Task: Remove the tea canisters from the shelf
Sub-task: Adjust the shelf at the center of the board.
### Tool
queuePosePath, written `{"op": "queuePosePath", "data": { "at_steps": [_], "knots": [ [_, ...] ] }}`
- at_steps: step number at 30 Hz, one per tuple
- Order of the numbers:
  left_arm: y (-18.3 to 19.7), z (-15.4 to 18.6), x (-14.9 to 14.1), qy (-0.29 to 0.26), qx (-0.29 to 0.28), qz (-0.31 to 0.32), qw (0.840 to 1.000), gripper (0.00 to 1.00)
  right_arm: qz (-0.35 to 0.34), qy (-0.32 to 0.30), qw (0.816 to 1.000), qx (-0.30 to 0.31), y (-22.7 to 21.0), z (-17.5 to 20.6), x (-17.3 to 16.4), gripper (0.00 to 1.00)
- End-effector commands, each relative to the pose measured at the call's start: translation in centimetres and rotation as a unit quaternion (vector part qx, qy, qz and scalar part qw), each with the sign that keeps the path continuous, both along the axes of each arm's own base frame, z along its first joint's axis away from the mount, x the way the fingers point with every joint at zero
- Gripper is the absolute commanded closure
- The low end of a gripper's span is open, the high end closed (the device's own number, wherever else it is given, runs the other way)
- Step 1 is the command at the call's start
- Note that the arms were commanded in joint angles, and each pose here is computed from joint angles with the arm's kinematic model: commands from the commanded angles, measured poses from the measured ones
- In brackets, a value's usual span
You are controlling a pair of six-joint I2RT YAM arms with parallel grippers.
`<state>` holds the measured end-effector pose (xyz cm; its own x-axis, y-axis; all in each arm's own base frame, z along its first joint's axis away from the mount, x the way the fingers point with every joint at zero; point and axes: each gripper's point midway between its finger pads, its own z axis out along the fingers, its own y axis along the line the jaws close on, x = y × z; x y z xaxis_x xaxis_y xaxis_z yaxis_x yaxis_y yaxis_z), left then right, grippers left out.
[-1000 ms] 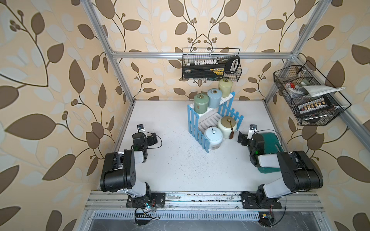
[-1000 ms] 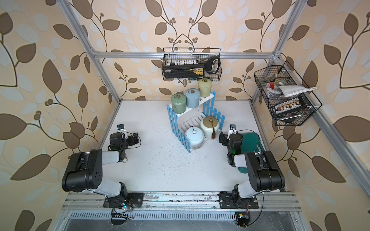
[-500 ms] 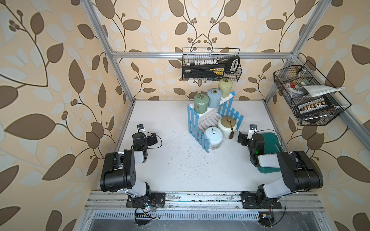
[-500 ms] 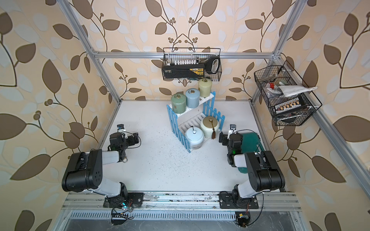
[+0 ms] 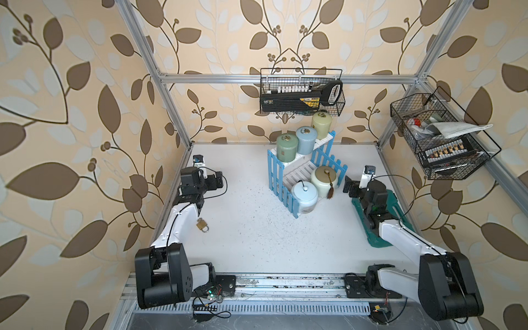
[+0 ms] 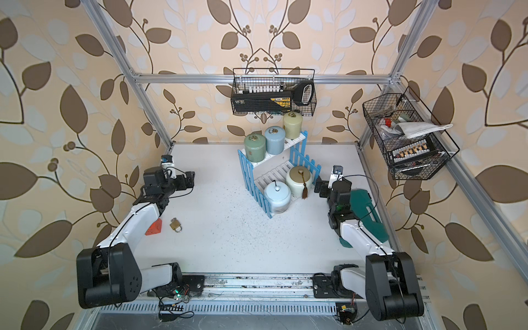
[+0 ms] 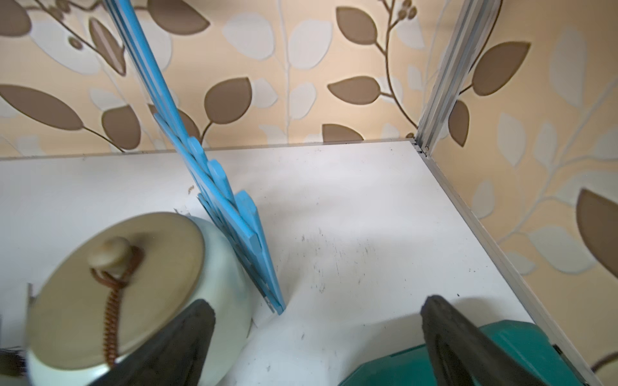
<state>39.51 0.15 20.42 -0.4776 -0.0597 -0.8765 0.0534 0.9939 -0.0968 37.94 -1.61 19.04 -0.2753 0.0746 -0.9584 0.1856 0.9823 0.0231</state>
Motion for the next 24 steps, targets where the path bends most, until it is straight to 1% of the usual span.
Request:
{"op": "queuePosePath", "data": {
  "at_steps": [1, 4, 7, 10, 12, 15, 20, 24],
  "knots": [
    [-2.1, 1.3, -2.5, 0.052, 0.044, -0.031, 0.997, 0.01, -0.012, 0.064, 0.996, 0.066, 0.1, -0.2, -1.6, 0.01],
    [-2.8, 2.9, -3.9, 0.061, 0.022, -0.024, 0.998, 0.01, 0.023, 0.081, 0.988, 0.128, 1.5, 1.5, -2.3, 0.01],
    [-3.1, 3.2, -5.7, 0.068, -0.014, -0.021, 0.997, 0.01, 0.087, 0.100, 0.978, 0.159, 4.0, 2.7, -2.9, 0.01],
    [-3.0, 3.0, -7.1, 0.057, -0.038, -0.029, 0.997, 0.01, 0.150, 0.109, 0.966, 0.180, 6.9, 3.8, -3.7, 0.01],
    [-2.6, 2.8, -7.8, 0.049, -0.050, -0.035, 0.997, 0.01, 0.187, 0.122, 0.960, 0.170, 9.0, 4.4, -4.6, 0.01],
    [-1.4, 2.3, -8.4, 0.035, -0.070, -0.021, 0.997, 0.01, 0.236, 0.148, 0.948, 0.154, 12.4, 4.6, -6.3, 0.01],
    [-1.3, 1.1, -8.9, 0.031, -0.060, -0.041, 0.997, 0.01, 0.318, 0.186, 0.922, 0.121, 18.4, 4.7, -9.3, 0.03],
    [-1.6, 1.0, -8.8, 0.026, -0.074, -0.051, 0.996, 0.01, 0.366, 0.210, 0.902, 0.089, 22.2, 4.6, -11.8, 0.05]
  ]
}}
